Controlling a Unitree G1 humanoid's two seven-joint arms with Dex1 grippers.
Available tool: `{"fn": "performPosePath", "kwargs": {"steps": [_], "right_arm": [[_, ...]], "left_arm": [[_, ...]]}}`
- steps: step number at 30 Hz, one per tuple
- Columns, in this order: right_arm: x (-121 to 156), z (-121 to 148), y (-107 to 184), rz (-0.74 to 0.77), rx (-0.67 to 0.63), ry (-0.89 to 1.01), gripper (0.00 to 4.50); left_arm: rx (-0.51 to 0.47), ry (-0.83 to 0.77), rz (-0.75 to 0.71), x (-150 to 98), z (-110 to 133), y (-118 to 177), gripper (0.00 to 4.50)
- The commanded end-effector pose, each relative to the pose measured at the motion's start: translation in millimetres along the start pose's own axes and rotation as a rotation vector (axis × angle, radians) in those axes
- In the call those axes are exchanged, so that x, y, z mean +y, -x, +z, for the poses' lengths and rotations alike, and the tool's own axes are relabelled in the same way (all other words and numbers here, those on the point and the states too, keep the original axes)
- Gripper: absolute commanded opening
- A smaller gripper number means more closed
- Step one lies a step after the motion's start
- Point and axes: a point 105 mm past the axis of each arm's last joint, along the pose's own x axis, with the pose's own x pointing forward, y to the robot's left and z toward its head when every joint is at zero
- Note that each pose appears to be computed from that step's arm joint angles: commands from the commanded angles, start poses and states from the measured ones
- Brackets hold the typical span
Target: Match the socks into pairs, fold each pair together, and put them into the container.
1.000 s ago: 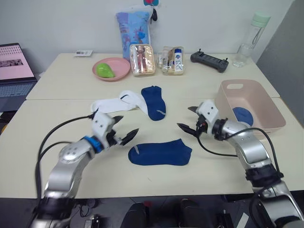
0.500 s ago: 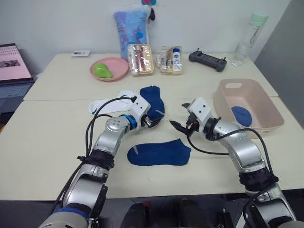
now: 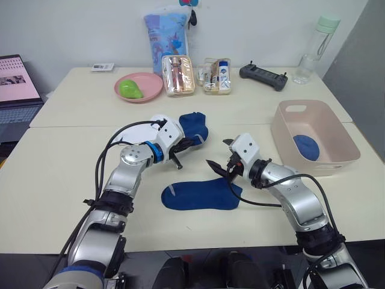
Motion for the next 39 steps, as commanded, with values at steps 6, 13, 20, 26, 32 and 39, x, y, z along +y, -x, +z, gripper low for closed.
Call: {"fn": "performPosePath", "kwargs": {"steps": [6,13,20,26,32,39], "right_arm": [[-30,4,12,-0.060,-0.015,0.043,4.50],[-34,1,27,0.028,0.011,0.015,4.50],[-47,-13,39,0.034,0.068,0.026,4.50],[-51,-22,26,0.065,0.086,0.003,4.50],[-43,-14,18,0.121,0.066,-0.031,4.50],[-47,-15,14,0.105,0.087,0.014,4.50]], "left_arm": [[-0.096,-0.116,-0.181,-27,34,22,0.03],[0.039,-0.072,-0.328,-76,11,85,0.03],[-0.008,0.028,-0.331,-109,22,82,0.03],[0.025,0.036,-0.348,-119,16,79,0.03],[0.019,0.049,-0.345,-125,17,76,0.03],[0.037,0.056,-0.338,-127,14,76,0.03]]}}
